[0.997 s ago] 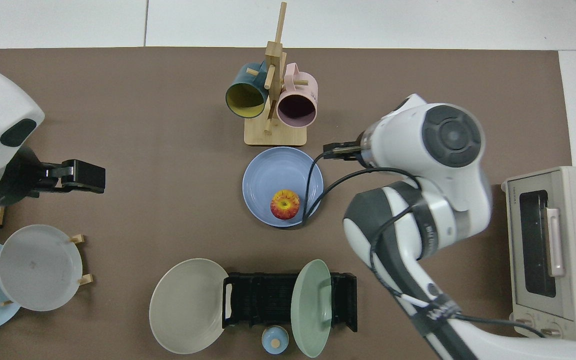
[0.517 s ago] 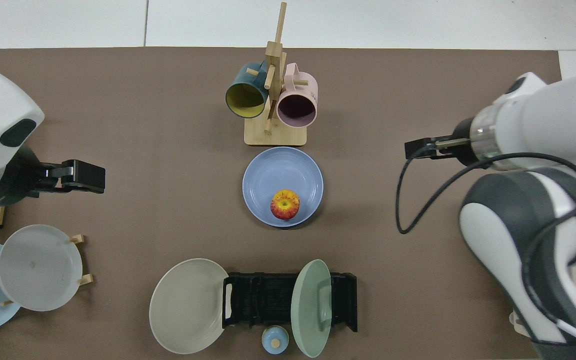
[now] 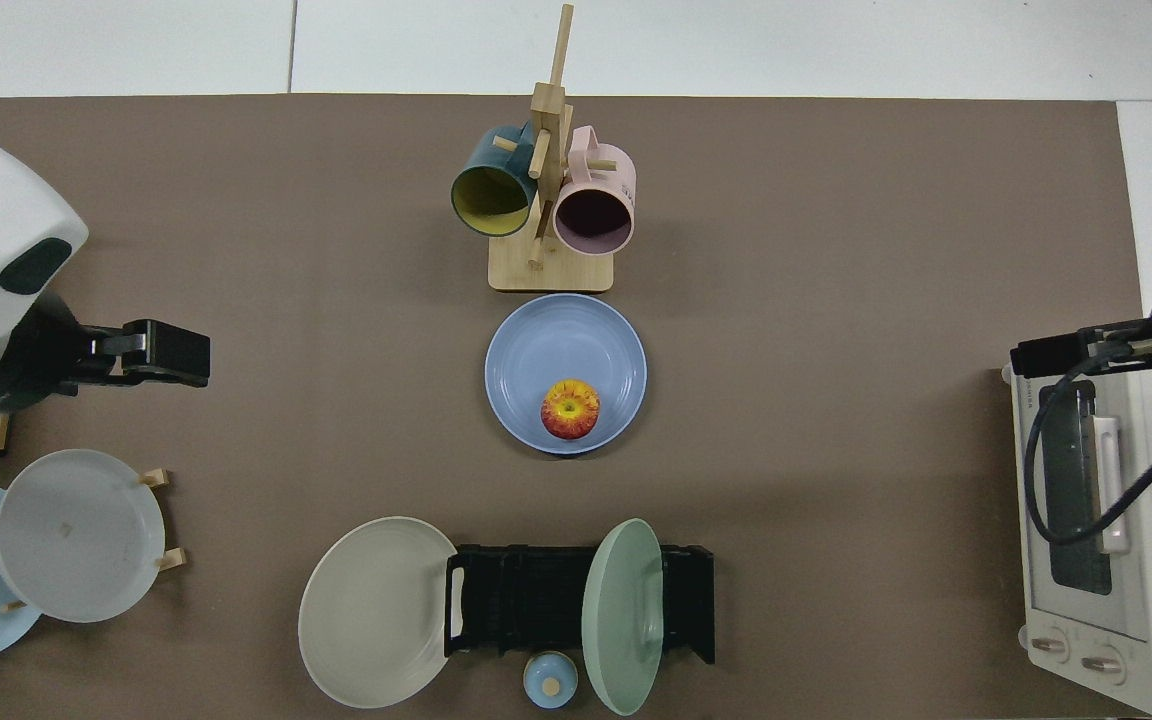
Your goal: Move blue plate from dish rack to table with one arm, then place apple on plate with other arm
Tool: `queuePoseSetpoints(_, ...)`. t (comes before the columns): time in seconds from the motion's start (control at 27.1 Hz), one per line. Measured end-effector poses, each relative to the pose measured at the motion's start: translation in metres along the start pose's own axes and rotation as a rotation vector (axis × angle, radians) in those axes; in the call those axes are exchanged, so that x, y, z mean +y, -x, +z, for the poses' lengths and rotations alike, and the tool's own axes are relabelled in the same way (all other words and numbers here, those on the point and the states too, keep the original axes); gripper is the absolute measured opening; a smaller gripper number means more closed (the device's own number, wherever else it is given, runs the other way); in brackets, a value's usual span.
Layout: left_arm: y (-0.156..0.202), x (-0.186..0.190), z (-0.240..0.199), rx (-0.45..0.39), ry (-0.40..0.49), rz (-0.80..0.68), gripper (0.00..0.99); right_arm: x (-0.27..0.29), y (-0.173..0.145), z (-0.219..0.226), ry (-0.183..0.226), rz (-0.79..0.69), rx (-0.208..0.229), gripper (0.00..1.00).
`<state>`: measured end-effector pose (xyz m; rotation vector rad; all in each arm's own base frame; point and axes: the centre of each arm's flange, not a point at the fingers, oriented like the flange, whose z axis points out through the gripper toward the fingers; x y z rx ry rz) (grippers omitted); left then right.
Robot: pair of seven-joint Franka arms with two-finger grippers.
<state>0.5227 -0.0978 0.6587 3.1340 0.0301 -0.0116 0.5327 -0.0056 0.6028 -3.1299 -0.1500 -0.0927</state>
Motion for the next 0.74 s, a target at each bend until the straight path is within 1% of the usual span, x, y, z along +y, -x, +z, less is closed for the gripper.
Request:
queuePoseSetpoints(0.07, 0.0, 0.0, 0.0, 0.0, 0.0, 0.0, 0.991, -0.004, 0.0, 0.0, 0.03, -0.017, -0.002, 1.0)
queuePoseSetpoints(0.15, 0.0, 0.0, 0.0, 0.0, 0.0, 0.0, 0.991, -0.006, -0.001, 0.0, 0.041, -0.024, -0.003, 1.0)
queuePoseSetpoints(0.48, 0.0, 0.0, 0.0, 0.0, 0.0, 0.0, 0.991, 0.006, 0.007, -0.015, 0.038, 0.0, 0.024, 1.0)
queuePoseSetpoints(0.74, 0.0, 0.0, 0.0, 0.0, 0.0, 0.0, 0.991, 0.009, 0.008, -0.016, 0.037, 0.058, 0.026, 1.0)
